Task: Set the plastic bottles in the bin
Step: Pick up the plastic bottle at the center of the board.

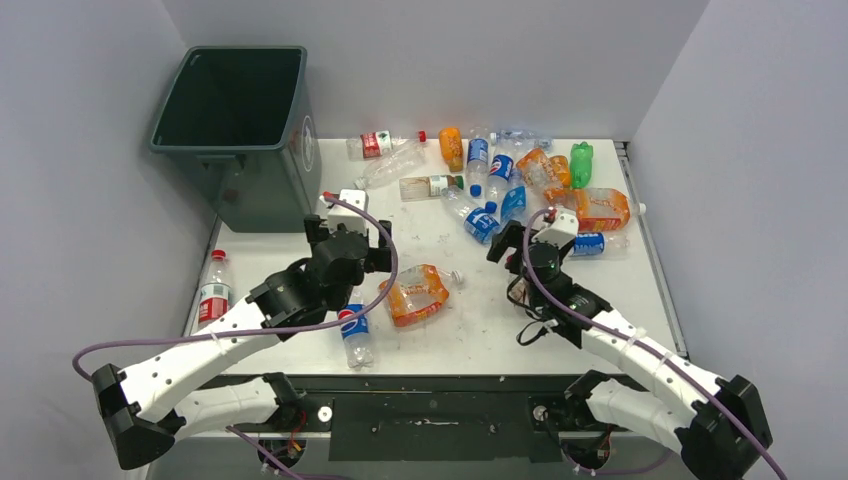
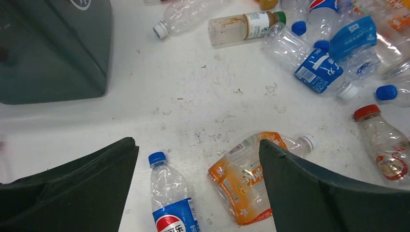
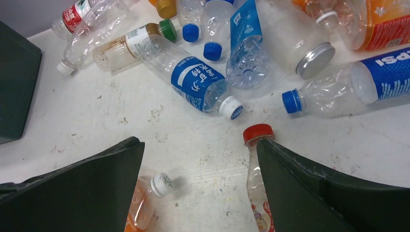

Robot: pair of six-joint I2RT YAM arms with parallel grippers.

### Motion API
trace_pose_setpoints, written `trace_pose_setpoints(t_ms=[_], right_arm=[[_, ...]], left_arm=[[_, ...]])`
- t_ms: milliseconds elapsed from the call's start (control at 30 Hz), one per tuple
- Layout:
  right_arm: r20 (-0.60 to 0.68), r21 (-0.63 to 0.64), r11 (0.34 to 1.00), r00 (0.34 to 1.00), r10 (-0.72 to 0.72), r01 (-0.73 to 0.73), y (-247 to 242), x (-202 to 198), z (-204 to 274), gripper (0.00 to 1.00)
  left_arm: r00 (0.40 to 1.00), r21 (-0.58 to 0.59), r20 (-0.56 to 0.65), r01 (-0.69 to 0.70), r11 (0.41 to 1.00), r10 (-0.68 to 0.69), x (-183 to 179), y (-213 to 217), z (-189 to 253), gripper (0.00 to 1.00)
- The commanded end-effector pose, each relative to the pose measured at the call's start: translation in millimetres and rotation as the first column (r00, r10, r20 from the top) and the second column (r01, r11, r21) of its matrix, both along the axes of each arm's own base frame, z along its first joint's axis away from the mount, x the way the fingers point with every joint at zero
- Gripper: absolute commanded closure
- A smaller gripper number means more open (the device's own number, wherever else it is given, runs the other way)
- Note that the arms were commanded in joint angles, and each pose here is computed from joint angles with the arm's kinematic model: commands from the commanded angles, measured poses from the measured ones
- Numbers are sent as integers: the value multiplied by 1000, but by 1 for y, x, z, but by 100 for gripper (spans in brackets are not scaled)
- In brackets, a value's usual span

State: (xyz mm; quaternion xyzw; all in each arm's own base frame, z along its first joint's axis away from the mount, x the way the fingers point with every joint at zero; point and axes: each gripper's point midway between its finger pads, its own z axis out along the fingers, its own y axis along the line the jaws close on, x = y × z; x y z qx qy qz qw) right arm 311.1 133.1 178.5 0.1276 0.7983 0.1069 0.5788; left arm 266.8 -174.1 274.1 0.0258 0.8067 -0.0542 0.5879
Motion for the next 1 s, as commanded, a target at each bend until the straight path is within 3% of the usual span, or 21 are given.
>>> trace_pose_setpoints(t_ms=[0,167,300,433,667,967], right_arm=[[28,118,993,1000,7,-10,-2,-16,14,10],[103,67,997,994,31,-38,-12,-22,28,10],[31,-36,998,998,-55,56,-34,-25,12,10],[-20,-80,986,988,-151,149,-57,-25,0,10],[-153,-91,991,982,-109,96,-62,-14,-41,9],[-363,-70,997,931,-36,12,-39,-19,-101,10]], left_arm=[[1000,-40,23,-18,999,19,6,-6,5,4],[999,-46,52,-12,999,14,7,-5,6,4],[991,57,76,105,993,-109,-3,-2,5,4],[988,21,117,102,995,-104,-6,8,16,4],[969,-47,122,222,974,-215,-21,-2,24,4],[965,-32,109,245,969,-240,-23,-5,23,4]])
